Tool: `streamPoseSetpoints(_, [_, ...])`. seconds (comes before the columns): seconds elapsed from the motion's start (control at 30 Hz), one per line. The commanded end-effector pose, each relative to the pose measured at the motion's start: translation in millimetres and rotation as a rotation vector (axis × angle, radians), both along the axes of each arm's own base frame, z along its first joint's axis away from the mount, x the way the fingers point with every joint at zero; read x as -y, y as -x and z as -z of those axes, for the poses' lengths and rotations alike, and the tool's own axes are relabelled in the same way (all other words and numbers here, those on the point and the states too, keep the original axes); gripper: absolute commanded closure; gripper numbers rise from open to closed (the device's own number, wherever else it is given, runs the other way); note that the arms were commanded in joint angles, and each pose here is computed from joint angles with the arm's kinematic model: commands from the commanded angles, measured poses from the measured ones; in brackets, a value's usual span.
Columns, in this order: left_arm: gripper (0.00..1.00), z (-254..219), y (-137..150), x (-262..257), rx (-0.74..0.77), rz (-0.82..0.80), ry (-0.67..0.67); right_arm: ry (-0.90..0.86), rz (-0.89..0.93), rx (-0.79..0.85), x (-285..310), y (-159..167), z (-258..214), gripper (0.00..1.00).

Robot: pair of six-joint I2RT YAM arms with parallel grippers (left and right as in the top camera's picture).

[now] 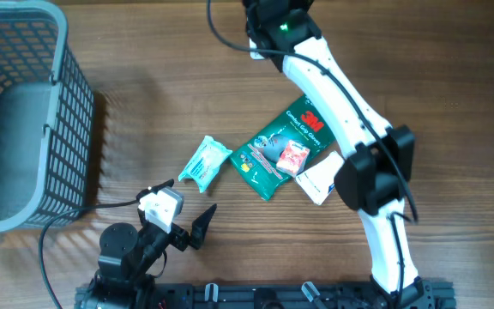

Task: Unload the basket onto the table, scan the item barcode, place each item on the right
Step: 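Carry the jar to the far right edge of the table and release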

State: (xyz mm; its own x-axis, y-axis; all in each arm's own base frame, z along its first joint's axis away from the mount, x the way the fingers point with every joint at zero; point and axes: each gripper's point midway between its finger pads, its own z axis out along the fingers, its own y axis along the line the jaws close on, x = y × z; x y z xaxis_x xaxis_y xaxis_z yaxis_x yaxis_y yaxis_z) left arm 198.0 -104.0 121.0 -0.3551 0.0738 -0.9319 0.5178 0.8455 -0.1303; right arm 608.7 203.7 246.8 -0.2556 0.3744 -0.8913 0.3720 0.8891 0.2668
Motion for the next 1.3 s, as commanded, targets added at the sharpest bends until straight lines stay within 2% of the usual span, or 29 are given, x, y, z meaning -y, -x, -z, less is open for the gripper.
streamPoseSetpoints(0.0, [0.0,-1.4,0.4,-0.7,0.006,-0.002,0.0,0.036,-0.24,-0.037,-35.3,-29.8,45.5,0.42])
streamPoseSetpoints(0.13, [0.0,-1.4,0.4,-0.7,0.006,-0.002,0.0,-0.003,-0.291,-0.028,-51.9,-39.8,71.9,0.41])
streamPoseSetpoints(0.37, [0.0,-1.4,0.4,-0.7,0.006,-0.002,0.0,-0.01,-0.285,-0.102,-52.5,-35.7,103.7,0.41])
streamPoseSetpoints(0.47, [0.0,-1.4,0.4,-0.7,0.006,-0.002,0.0,0.007,-0.283,-0.101,-42.9,-32.7,81.1,0.41])
streamPoseSetpoints(0.57, [0.0,-1.4,0.4,-0.7,0.006,-0.002,0.0,0.021,-0.24,-0.12,-9.1,-21.7,39.1,0.41])
streamPoseSetpoints(0.7, [0.0,-1.4,0.4,-0.7,0.006,-0.002,0.0,0.025,-0.109,-0.205,76.3,2.3,-1.9,0.4])
streamPoseSetpoints(0.8, [0.0,-1.4,0.4,-0.7,0.006,-0.002,0.0,-0.016,0.05,-0.323,156.1,26.8,1.1,0.36])
streamPoseSetpoints(0.93, [0.0,-1.4,0.4,-0.7,0.006,-0.002,0.0,-0.078,0.24,-0.506,252.3,61.4,33.9,0.34])
streamPoseSetpoints(1.03, [0.0,-1.4,0.4,-0.7,0.006,-0.002,0.0,-0.18,0.37,-0.651,340.6,97.3,66.8,0.37])
streamPoseSetpoints(1.27, [0.0,-1.4,0.4,-0.7,0.006,-0.002,0.0,-0.375,0.414,-0.802,465.7,151.8,133.4,0.35])
